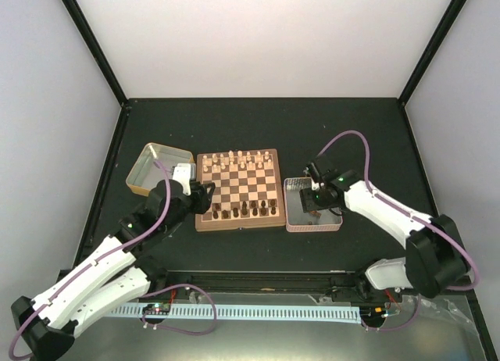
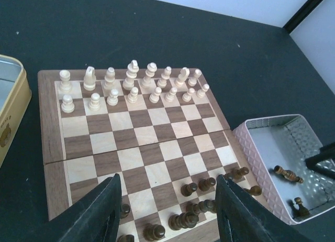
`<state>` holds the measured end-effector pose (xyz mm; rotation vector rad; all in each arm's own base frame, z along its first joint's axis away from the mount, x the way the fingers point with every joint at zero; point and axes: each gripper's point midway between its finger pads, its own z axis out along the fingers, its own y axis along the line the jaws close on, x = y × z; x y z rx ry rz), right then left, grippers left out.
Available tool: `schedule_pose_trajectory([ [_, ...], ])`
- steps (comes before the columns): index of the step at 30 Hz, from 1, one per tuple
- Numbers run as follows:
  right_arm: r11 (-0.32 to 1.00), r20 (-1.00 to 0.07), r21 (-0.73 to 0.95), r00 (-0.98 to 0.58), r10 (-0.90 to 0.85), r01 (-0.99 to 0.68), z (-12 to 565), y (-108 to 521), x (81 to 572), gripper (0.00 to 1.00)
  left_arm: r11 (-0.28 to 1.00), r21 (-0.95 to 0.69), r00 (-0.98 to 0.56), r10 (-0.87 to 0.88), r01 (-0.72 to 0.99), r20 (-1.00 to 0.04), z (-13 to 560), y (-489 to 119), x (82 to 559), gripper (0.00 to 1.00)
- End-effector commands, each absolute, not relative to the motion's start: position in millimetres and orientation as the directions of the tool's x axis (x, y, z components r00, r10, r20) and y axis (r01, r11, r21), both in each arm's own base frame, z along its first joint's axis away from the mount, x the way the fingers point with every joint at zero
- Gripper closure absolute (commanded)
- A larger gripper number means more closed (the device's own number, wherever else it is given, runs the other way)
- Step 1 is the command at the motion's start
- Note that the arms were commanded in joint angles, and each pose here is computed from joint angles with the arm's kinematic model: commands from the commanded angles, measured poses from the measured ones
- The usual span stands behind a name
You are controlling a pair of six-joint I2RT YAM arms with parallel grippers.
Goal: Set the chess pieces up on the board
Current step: Pick up the chess piece from the storage box.
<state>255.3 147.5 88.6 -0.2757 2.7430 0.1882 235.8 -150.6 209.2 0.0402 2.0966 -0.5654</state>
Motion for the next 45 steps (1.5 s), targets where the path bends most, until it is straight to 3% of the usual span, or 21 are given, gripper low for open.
schedule_pose_trajectory([
  [1,0.974,-0.281,0.031,-0.937,-0.205,-0.223,68,136,246,0.36,0.883,-0.382,-0.524,-0.197,0.273,-0.829,236,-153,238,0.49],
  [5,0.969,-0.214,0.057,-0.951,-0.223,-0.240,51,140,237,0.48,0.884,-0.376,-0.527,-0.188,0.277,-0.829,233,-154,238,0.48],
  [12,0.986,-0.154,-0.019,-0.974,-0.166,-0.165,28,124,232,0.55,0.886,-0.368,-0.530,-0.177,0.280,-0.829,231,-155,239,0.48],
  [15,0.989,-0.147,-0.051,-0.978,-0.146,-0.139,19,120,234,0.58,0.887,-0.366,-0.533,-0.173,0.283,-0.829,230,-156,239,0.48],
  [25,0.993,-0.186,-0.029,-0.975,-0.121,-0.117,8,127,250,0.82,0.891,-0.359,-0.526,-0.172,0.276,-0.833,231,-154,240,0.48],
  [29,0.992,-0.245,-0.016,-0.961,-0.125,-0.125,14,131,261,0.87,0.889,-0.364,-0.525,-0.176,0.278,-0.833,232,-154,239,0.48],
  [39,0.971,-0.527,0.141,-0.845,-0.092,-0.194,77,157,289,0.92,0.833,-0.423,-0.546,-0.181,0.357,-0.818,243,-175,235,0.45],
  [45,0.867,-0.670,0.303,-0.735,-0.101,-0.395,123,192,279,0.93,0.739,-0.492,-0.579,-0.170,0.460,-0.797,258,-203,229,0.40],
])
